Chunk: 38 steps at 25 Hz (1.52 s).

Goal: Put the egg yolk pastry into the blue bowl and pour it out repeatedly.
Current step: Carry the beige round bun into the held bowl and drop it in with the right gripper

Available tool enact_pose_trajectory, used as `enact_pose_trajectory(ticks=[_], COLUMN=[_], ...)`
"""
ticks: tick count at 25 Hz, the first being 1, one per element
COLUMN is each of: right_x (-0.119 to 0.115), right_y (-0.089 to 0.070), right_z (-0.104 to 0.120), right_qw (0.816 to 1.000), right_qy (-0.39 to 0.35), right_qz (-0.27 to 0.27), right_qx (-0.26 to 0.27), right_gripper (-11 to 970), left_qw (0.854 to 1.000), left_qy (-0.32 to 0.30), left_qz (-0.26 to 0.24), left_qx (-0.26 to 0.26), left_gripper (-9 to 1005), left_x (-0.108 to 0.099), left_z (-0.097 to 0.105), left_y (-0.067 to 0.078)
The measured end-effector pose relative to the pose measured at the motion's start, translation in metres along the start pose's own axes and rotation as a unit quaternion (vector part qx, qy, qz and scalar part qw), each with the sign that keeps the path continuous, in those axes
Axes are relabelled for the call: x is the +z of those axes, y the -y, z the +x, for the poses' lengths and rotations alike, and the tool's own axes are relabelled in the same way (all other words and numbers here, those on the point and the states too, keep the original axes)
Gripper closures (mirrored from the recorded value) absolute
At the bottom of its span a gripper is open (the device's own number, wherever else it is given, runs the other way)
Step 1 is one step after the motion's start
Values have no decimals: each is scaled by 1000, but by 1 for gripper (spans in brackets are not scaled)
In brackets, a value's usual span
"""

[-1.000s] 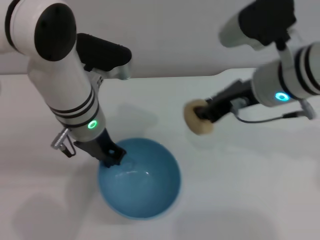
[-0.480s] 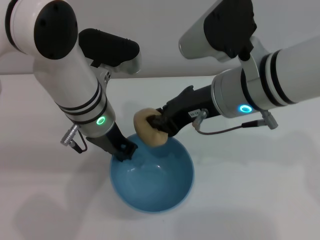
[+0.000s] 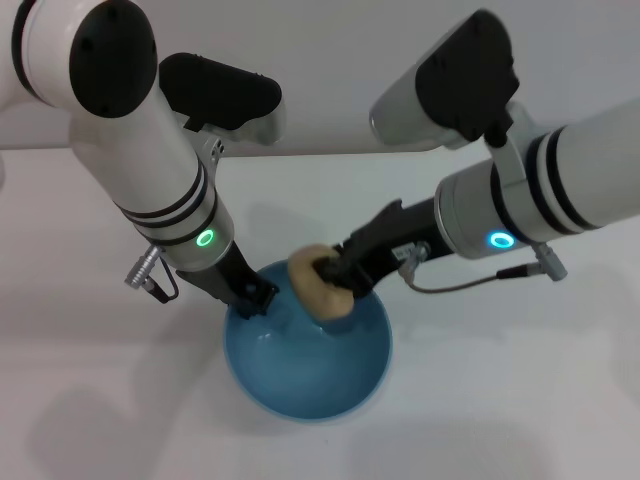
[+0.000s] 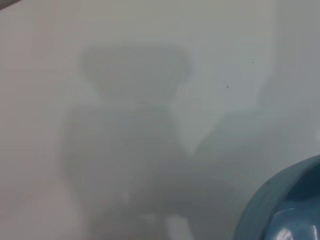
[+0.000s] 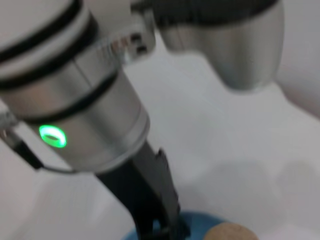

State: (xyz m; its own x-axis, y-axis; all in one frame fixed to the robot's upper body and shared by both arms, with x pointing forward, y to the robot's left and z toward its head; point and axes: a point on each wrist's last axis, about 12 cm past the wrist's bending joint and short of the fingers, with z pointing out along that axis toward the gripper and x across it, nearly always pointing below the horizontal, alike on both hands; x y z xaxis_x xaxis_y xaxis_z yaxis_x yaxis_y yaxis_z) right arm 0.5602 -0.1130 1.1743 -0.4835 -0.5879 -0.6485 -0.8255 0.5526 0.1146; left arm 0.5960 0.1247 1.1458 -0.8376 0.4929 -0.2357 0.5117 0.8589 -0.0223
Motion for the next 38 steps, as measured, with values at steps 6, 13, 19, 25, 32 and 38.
enact_pose_trajectory(ticks=[6, 13, 19, 25, 32, 38], right_x=[9, 9, 3, -20, -44, -49], right_y=[3, 6, 14, 42, 85, 102], right_z=[5, 3, 0, 1, 32, 67], right_qw=[1000, 1000, 999, 993, 971, 953], right_qy=[-24, -12, 5, 43, 61, 28], right_qz=[-9, -1, 9, 54, 156, 223], right_qx=[13, 13, 34, 92, 170, 204], right_gripper=[895, 793, 668, 665, 666, 667], left_qw=[1000, 1000, 1000, 1000, 995, 981], left_qy=[1, 1, 3, 28, 95, 191], left_qz=[4, 6, 7, 7, 9, 7], left_qx=[1, 5, 4, 0, -15, -11], left_gripper=[980, 980, 981, 980, 984, 986], left_x=[0, -1, 1, 4, 11, 23], left_z=[-1, -1, 0, -2, -6, -9], left_y=[2, 3, 2, -1, -7, -6])
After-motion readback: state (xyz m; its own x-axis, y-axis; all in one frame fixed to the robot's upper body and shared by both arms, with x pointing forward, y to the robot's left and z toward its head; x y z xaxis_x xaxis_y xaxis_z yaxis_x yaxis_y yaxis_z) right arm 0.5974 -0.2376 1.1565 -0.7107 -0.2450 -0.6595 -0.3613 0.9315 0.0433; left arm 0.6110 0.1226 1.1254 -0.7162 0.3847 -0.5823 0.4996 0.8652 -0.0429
